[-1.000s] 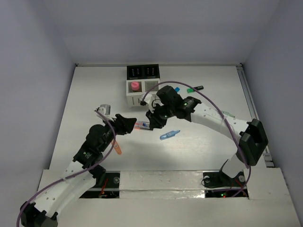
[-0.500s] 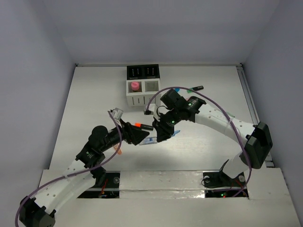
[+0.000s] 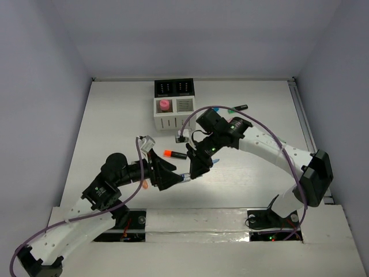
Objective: Sort the stationery into containers
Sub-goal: Place the stationery in the storage box.
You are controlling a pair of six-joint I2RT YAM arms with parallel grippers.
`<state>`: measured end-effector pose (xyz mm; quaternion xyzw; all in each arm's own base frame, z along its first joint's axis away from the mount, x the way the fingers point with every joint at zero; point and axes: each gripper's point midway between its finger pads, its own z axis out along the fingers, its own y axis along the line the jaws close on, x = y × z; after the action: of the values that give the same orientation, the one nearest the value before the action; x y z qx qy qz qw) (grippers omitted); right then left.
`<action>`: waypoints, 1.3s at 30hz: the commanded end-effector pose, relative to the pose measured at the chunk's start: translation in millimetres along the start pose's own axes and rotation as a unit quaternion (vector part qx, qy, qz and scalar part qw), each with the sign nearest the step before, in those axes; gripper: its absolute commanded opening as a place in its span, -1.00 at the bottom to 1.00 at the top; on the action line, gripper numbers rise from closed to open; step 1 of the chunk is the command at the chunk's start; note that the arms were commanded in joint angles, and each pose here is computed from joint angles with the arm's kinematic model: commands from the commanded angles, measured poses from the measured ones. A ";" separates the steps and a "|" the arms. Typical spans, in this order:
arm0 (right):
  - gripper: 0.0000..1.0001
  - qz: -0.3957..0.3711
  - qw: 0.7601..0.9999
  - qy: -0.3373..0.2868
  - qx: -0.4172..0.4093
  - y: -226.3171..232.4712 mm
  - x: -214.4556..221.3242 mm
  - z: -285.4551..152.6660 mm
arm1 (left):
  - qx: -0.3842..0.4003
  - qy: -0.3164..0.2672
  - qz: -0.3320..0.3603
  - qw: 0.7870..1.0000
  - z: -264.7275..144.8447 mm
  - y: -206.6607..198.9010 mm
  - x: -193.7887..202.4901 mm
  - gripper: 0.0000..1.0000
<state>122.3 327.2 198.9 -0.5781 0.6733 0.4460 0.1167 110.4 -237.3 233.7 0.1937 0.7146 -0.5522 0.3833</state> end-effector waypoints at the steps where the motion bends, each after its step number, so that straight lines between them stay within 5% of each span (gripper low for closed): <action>1: -1.00 -0.053 0.997 -0.043 -0.042 29.5 -30.7 -15.8 | 0.019 0.048 0.017 0.999 -2.9 -12.5 6.0 0.57; 11: -1.00 -0.062 0.995 -0.044 -0.061 36.6 -41.8 -20.2 | -0.011 0.105 0.055 0.993 4.9 0.9 7.4 0.53; 26: -1.00 -0.043 0.997 -0.027 -0.062 26.2 -42.7 -13.4 | 0.068 0.168 0.064 0.981 18.5 -9.4 25.1 -0.41; 33: -1.00 -0.059 0.997 -0.047 -0.020 17.7 -58.5 -19.1 | 0.064 0.167 0.069 0.981 22.9 -11.1 25.7 -1.00; 35: -0.85 -0.097 0.992 -0.085 0.007 19.3 -75.7 -28.7 | 0.052 0.138 0.068 0.987 25.3 -11.4 15.2 -1.00; 38: -0.23 -0.130 0.978 -0.151 0.058 24.5 -96.7 -47.4 | 0.044 0.086 0.047 0.994 26.6 -15.6 -0.2 -1.00; 39: 0.13 -0.124 0.975 -0.172 0.067 28.6 -100.9 -52.8 | 0.033 0.061 0.042 0.997 26.0 -13.1 -5.1 -1.00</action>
<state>126.9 333.2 242.0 -0.5802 0.6517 0.4612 0.1609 101.1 -259.5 212.5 0.3082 0.7384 -0.5227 0.2942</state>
